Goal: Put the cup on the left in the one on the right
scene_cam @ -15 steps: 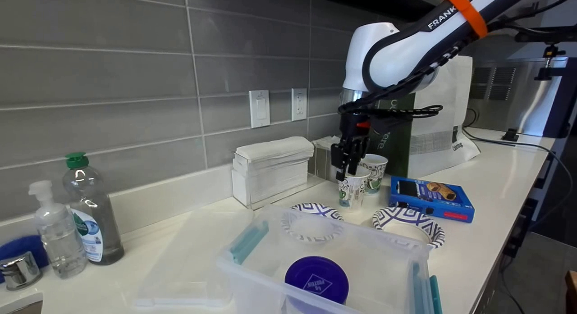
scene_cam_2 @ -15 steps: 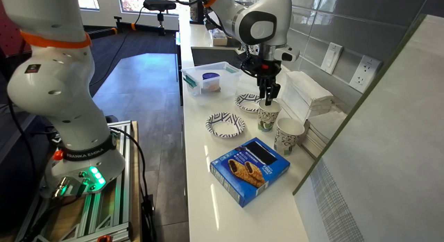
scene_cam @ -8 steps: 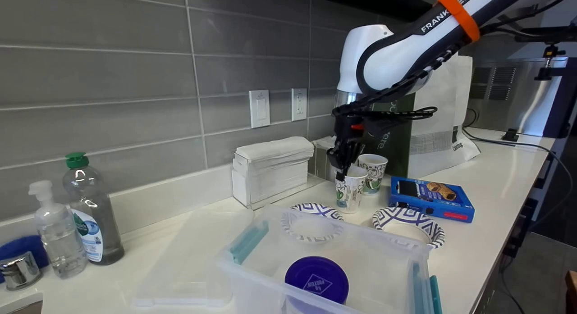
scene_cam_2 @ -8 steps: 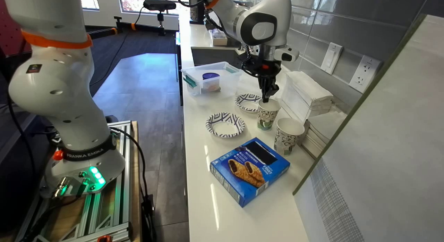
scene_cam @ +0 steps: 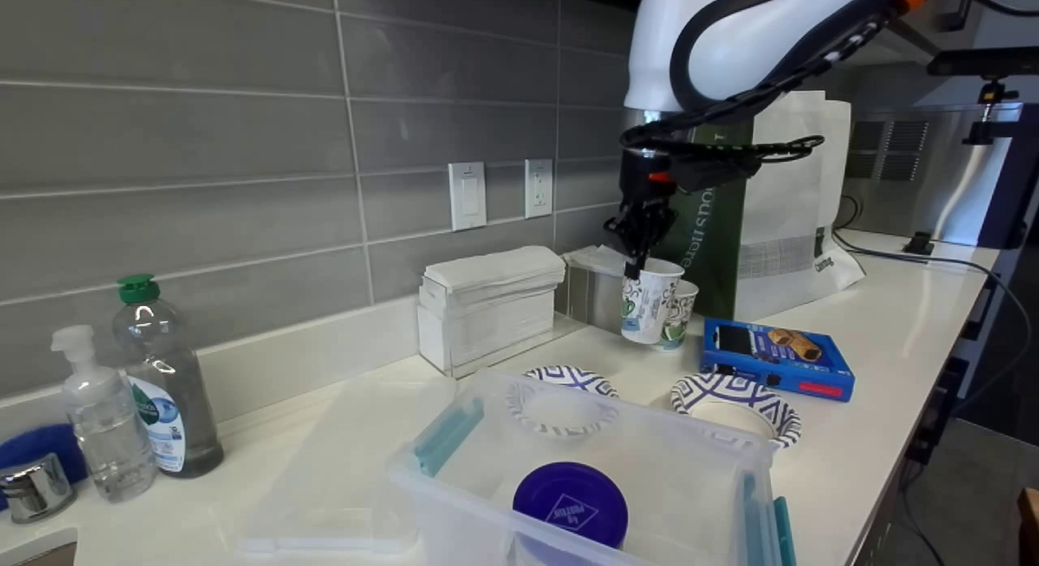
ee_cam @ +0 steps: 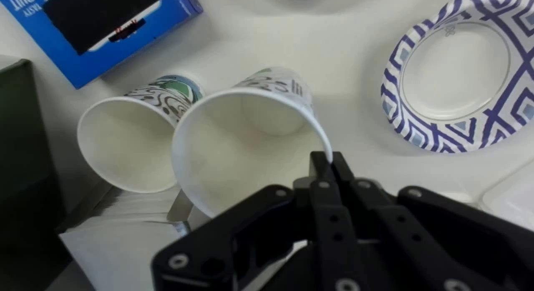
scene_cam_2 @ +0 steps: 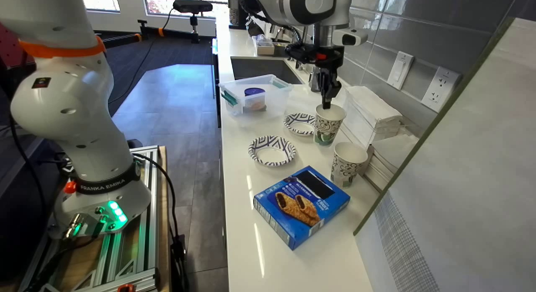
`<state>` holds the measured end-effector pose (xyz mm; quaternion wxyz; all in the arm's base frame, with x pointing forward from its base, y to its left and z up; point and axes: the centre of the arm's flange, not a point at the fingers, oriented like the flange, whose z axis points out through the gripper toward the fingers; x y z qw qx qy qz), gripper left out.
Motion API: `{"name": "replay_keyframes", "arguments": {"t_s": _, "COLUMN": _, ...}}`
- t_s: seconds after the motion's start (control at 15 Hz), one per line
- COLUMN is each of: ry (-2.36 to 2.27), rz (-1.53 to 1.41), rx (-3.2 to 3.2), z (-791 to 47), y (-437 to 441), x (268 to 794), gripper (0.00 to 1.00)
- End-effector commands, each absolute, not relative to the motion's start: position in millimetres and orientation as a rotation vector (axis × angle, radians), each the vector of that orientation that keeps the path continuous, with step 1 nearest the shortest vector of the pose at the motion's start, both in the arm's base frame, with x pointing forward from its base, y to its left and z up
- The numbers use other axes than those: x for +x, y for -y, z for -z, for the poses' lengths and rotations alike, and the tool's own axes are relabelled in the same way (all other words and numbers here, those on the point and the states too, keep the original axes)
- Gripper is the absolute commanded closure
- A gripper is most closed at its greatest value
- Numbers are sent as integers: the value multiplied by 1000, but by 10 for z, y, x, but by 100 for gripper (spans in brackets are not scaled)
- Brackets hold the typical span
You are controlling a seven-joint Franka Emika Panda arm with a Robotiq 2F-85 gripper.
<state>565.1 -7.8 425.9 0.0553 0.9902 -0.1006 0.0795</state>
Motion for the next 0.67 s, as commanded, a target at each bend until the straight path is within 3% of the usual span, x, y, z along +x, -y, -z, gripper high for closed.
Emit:
{"name": "replay_keyframes", "arguments": {"t_s": 0.0, "ry": 370, "rz": -282, "rx": 2921, "z": -4612, "y": -15, "x": 5384, "gripper": 99}}
{"name": "replay_keyframes", "arguments": {"t_s": 0.6, "ry": 411, "rz": -429, "rx": 2697, "z": -4923, "y": 52, "x": 5167, "gripper": 99}}
